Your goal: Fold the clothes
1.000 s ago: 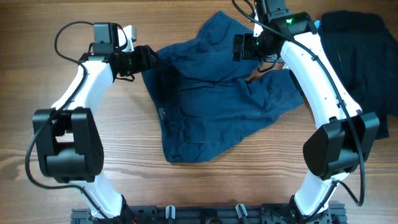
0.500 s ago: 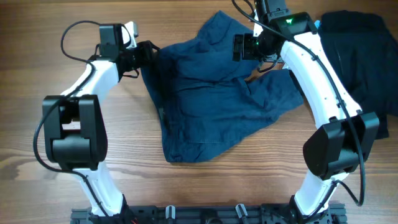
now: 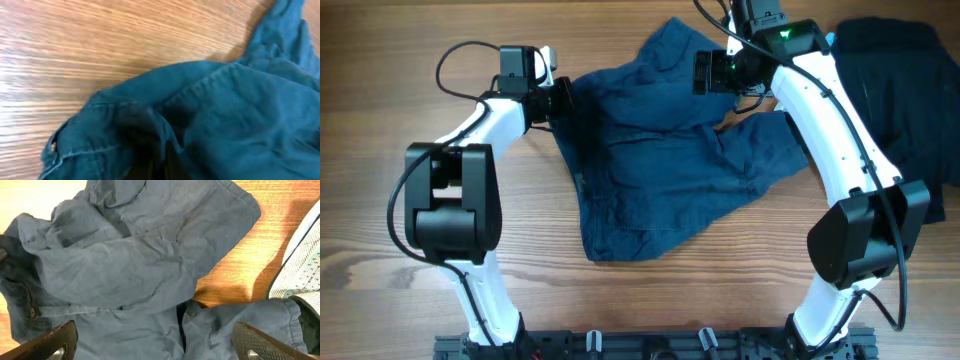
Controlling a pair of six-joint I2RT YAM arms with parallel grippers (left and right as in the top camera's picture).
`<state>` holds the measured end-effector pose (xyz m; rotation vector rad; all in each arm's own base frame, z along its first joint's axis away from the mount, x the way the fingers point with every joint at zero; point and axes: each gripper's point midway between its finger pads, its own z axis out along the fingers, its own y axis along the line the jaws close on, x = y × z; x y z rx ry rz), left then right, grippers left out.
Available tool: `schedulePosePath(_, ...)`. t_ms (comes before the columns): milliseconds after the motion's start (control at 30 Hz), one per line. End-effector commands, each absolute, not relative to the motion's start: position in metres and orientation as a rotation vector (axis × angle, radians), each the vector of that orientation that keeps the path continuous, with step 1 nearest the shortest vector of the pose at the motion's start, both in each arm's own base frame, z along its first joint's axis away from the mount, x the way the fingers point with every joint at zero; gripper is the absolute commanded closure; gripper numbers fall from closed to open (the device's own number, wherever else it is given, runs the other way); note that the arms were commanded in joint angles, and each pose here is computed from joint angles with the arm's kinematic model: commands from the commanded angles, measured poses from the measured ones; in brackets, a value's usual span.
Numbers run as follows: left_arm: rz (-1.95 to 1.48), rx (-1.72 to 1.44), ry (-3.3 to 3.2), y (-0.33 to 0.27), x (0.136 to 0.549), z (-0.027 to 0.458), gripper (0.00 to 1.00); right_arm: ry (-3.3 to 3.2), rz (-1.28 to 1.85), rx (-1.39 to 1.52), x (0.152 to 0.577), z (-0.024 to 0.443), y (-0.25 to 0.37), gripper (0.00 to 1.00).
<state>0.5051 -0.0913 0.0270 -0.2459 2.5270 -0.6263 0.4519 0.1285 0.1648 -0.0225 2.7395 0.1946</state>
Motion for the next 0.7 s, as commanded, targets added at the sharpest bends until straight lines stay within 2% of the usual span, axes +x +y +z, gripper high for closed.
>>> schedulePosePath(0, -0.344, -0.313, 2.467, -0.055, 0.523, 0.022, 0.96, 2.722, 0.217, -0.054, 0.454, 0.170, 0.133, 0.00)
schedulePosePath(133, -0.091, -0.340, 2.310, -0.010, 0.550, 0.042, 0.96, 2.726, 0.216, -0.054, 0.454, 0.170, 0.133, 0.00)
schedulePosePath(400, 0.106, -0.315, 1.927, 0.032, 0.596, 0.120, 0.96, 2.738, 0.213, -0.053, 0.453, 0.163, 0.133, 0.00)
schedulePosePath(433, 0.108, -0.320, 1.906, 0.033, 0.598, 0.125, 0.80, 2.739, 0.212, -0.053, 0.453, 0.162, 0.133, 0.00)
schedulePosePath(467, 0.106, -0.320, 1.899, 0.033, 0.598, 0.129, 0.58, 2.742, 0.212, -0.053, 0.454, 0.161, 0.133, 0.00)
schedulePosePath(500, 0.107, -0.319, 1.908, 0.032, 0.596, 0.130, 0.31, 2.741, 0.212, -0.053, 0.454, 0.160, 0.133, 0.00)
schedulePosePath(567, 0.109, -0.310, 1.947, 0.028, 0.589, 0.133, 0.02, 2.741, 0.213, -0.053, 0.455, 0.160, 0.133, 0.00)
schedulePosePath(667, 0.095, -0.282, 2.043, 0.016, 0.570, 0.142, 0.00, 2.753, 0.229, -0.050, 0.452, 0.159, 0.135, 0.00)
